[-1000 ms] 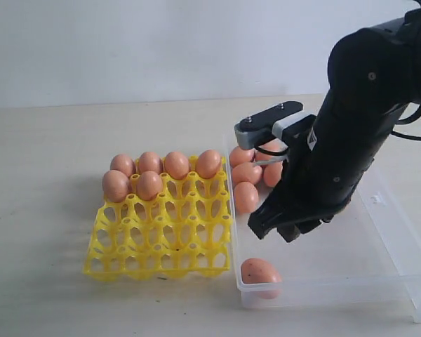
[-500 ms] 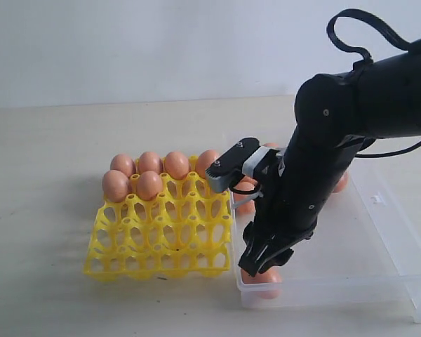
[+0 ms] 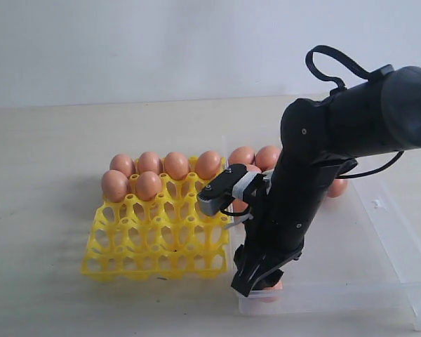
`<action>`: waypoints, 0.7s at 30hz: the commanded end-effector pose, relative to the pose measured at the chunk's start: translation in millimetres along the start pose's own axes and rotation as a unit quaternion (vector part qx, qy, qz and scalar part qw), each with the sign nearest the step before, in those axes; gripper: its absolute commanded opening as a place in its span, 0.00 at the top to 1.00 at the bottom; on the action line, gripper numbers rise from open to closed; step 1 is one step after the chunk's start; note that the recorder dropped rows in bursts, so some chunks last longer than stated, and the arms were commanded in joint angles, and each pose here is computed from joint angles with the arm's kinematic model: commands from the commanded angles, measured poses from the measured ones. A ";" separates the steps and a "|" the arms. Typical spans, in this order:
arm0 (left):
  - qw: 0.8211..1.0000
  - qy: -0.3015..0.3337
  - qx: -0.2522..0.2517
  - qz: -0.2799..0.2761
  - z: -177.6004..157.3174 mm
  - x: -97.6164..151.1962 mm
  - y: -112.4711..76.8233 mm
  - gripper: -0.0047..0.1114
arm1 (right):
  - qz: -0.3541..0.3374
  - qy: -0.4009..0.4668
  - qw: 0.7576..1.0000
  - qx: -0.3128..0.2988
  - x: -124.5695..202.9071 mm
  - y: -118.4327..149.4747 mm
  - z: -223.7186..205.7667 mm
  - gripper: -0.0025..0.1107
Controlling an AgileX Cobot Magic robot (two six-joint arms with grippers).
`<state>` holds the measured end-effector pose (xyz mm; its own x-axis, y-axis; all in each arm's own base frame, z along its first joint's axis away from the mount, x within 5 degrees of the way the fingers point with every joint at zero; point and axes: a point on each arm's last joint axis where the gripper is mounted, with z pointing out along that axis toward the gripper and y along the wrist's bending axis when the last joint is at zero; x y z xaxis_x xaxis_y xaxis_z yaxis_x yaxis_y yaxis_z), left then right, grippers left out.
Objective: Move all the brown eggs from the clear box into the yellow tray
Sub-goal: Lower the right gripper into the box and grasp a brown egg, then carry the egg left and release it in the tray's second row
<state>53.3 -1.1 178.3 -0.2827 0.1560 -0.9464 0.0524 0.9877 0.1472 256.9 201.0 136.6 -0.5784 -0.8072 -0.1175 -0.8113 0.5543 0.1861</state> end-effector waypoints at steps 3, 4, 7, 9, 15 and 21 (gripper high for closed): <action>1.000 -0.009 -0.001 -0.006 -0.9 -2.3 0.3 0.96 | -0.002 0.027 1.000 -0.016 2.9 -0.6 13.4 0.82; 1.000 -0.009 -0.001 -0.006 -0.9 -2.3 0.3 0.96 | -0.007 0.028 1.000 -0.013 3.1 -1.0 12.8 0.93; 1.000 -0.009 -0.001 -0.006 -0.9 -2.3 0.3 0.96 | -0.014 0.034 0.999 -0.010 6.2 -3.8 6.2 0.97; 1.000 -0.009 -0.001 -0.006 -0.9 -2.3 0.3 0.96 | -0.024 0.031 0.999 0.006 10.3 -7.4 -10.6 0.97; 1.000 -0.009 -0.001 -0.006 -0.9 -2.3 0.3 0.96 | 0.009 -0.194 0.970 0.148 2.3 -19.1 -93.5 0.98; 1.000 -0.009 -0.001 -0.006 -0.9 -2.3 0.3 0.96 | 0.022 -0.439 0.870 0.222 -29.8 -6.8 -103.7 0.98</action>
<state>53.3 -1.1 178.3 -0.2827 0.1560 -0.9464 0.0524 0.9877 0.1472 287.1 185.4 247.2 -0.3655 -0.5174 -0.7737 -0.6615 0.7292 -0.1752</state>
